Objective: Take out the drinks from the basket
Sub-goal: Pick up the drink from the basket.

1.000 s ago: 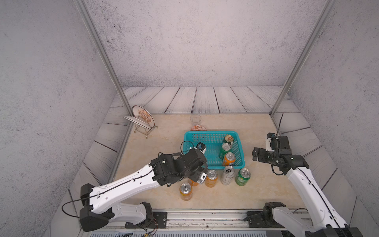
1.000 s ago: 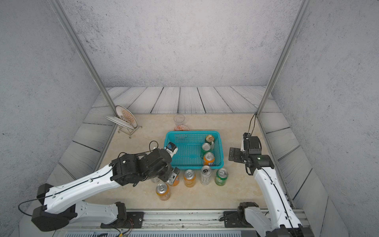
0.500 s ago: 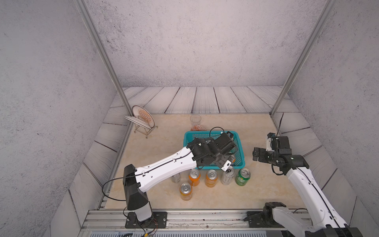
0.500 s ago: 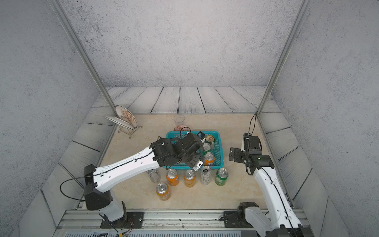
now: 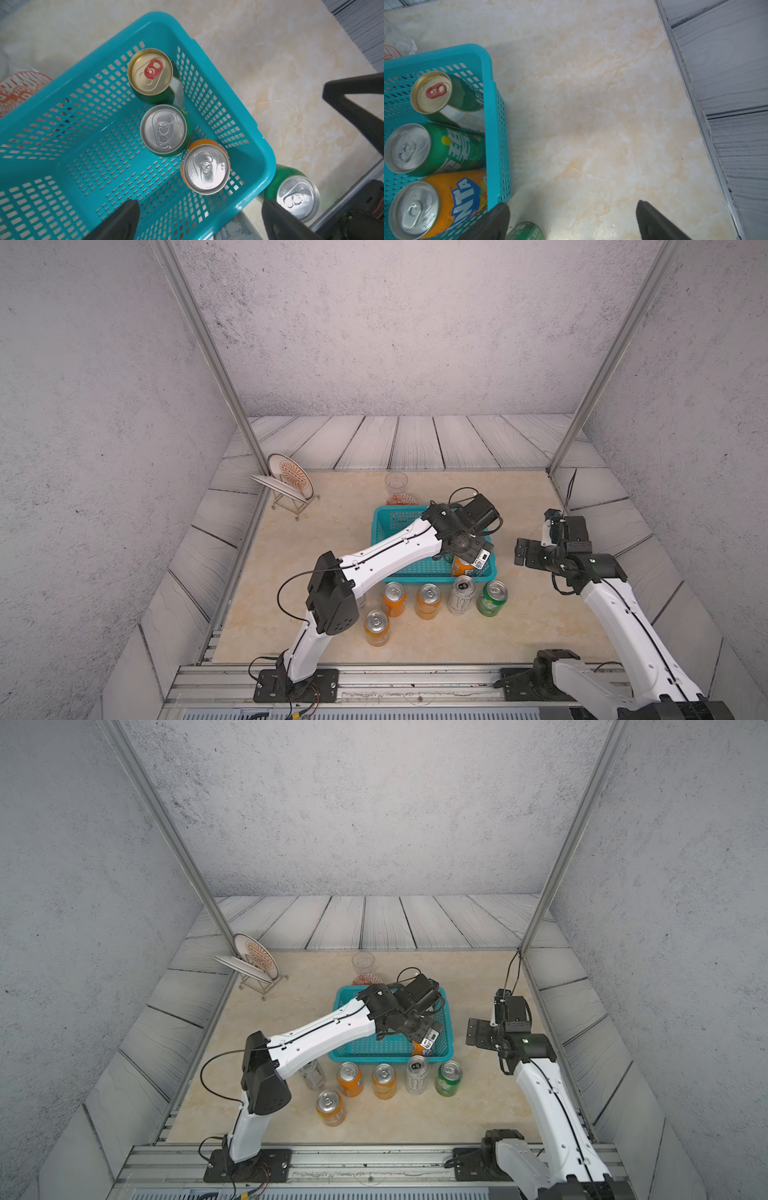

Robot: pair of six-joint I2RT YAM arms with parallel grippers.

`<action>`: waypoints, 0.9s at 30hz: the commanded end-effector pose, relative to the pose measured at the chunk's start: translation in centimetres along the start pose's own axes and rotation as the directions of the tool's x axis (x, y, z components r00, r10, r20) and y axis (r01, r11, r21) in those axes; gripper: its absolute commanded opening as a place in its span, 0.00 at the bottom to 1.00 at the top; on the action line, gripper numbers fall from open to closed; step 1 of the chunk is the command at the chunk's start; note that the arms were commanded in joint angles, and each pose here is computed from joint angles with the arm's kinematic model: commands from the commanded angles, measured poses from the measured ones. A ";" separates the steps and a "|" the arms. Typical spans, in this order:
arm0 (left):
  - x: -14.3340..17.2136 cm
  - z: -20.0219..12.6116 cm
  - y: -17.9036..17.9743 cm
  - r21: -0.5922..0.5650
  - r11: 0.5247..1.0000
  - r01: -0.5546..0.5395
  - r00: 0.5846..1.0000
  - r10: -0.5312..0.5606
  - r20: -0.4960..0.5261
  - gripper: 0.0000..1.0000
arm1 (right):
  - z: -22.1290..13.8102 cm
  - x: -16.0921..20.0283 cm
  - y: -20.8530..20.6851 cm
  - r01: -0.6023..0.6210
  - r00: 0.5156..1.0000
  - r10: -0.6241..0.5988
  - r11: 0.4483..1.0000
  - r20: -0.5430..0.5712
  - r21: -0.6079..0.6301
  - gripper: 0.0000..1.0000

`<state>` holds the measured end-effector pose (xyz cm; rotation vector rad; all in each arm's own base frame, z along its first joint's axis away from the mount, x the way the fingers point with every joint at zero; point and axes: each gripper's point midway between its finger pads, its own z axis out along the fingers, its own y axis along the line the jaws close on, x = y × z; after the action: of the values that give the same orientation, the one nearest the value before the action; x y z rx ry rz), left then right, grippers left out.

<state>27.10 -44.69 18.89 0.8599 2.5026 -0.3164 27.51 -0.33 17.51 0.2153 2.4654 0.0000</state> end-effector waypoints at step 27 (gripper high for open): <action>3.9 9.6 0.6 -0.081 0.997 -0.001 0.972 -0.018 -0.234 0.85 | 0.0 0.3 -0.8 -0.019 1.000 0.019 0.999 -0.001 0.031 0.99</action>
<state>28.06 -46.06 8.89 0.8858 2.7066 -0.1512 27.43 -0.67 17.34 0.2273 2.4679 -0.0157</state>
